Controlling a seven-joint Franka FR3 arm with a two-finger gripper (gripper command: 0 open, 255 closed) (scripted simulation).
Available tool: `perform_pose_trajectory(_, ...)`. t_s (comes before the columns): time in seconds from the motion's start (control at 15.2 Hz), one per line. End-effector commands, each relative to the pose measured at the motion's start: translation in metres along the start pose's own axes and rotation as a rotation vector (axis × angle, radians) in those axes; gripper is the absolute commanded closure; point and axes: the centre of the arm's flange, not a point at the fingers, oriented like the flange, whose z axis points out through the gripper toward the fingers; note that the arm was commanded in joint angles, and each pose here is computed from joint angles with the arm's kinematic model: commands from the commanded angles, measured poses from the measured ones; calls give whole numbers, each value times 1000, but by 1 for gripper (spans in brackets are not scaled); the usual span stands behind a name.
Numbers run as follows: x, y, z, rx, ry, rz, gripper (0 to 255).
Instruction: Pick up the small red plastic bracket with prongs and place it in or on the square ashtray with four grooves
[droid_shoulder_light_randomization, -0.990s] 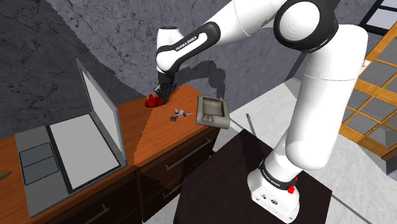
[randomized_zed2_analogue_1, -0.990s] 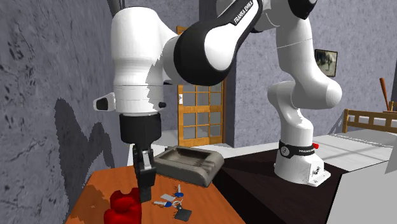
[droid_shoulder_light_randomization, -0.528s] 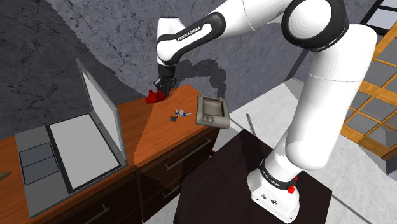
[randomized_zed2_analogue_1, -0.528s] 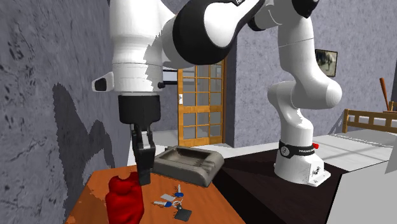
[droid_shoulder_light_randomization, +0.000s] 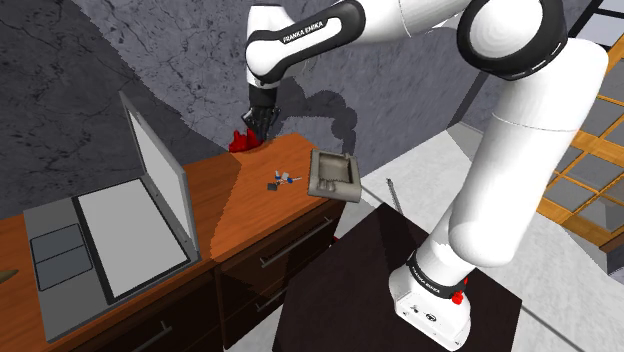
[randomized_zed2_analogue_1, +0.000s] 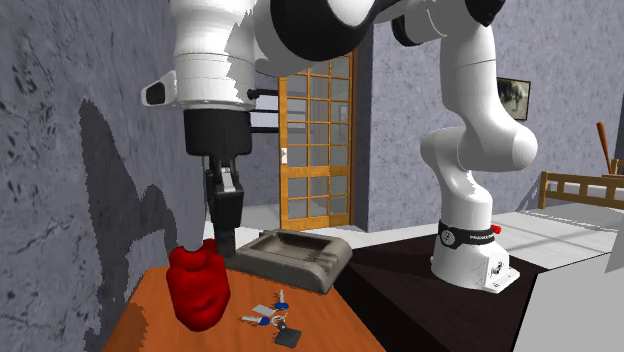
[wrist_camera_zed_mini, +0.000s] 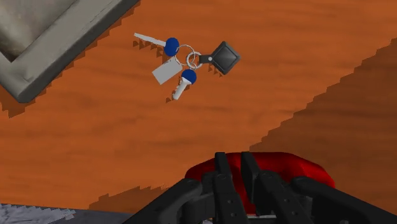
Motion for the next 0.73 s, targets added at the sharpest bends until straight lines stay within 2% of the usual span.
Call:
perform_pose_trajectory(0.0,0,0,-6,0,0,0,255)
perform_pose_trajectory(0.46,-58,71,-13,0,0,0,255)
perform_pose_trajectory(0.53,-49,62,-9,0,0,1,255)
perform_pose_trajectory(0.59,-49,62,-9,0,0,1,0)
perform_pose_trajectory(0.66,-51,52,2,-19,-4,56,0)
